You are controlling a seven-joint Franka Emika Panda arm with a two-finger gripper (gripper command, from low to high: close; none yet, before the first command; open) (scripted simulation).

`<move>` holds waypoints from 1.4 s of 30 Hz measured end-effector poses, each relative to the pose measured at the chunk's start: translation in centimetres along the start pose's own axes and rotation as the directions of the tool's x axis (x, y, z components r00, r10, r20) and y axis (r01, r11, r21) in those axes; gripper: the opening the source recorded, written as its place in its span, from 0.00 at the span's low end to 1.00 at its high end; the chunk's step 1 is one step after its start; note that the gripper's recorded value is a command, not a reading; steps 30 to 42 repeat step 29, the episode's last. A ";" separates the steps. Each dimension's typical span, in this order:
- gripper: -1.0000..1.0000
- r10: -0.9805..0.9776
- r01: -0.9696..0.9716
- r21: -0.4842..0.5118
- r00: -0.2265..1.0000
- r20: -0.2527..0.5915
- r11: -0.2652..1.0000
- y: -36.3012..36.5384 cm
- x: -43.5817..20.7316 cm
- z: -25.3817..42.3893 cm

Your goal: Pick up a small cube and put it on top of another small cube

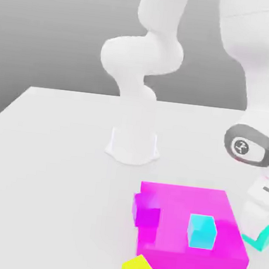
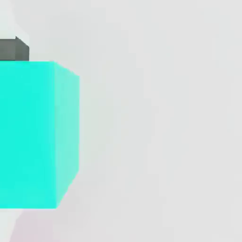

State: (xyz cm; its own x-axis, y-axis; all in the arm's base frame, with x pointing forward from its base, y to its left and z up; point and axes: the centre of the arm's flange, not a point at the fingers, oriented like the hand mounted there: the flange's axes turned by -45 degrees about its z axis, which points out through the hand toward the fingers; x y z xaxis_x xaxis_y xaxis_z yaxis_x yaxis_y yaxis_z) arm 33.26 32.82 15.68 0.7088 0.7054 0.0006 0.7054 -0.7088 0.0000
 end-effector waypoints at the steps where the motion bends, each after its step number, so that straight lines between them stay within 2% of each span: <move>1: 0.00 0.000 0.000 0.000 1.000 0.000 1.000 0.0 0.0 -1.1; 3: 0.00 0.002 -0.002 -0.001 1.000 -0.002 1.000 0.1 0.0 -3.5; 9: 0.00 0.179 -0.182 0.000 0.966 -0.187 0.983 6.7 4.8 -7.7; 11: 0.00 0.242 -0.248 -0.005 0.949 -0.201 0.969 10.7 4.8 -8.5; 15: 0.00 0.367 -0.374 -0.022 0.920 -0.140 0.927 20.2 1.4 -9.0; 20: 0.00 0.510 -0.511 -0.015 0.859 -0.039 0.859 30.4 -5.9 -9.5; 22: 0.00 0.527 -0.527 0.001 0.850 0.012 0.850 31.8 -8.2 -8.3; 25: 0.00 0.532 -0.532 0.006 0.846 0.027 0.846 32.1 -9.0 -4.4; 26: 1.00 0.533 -0.533 0.006 0.846 0.028 0.846 32.1 -9.1 -3.3; 42: 1.00 0.533 -0.533 0.006 0.846 0.028 0.846 32.1 -9.1 -3.3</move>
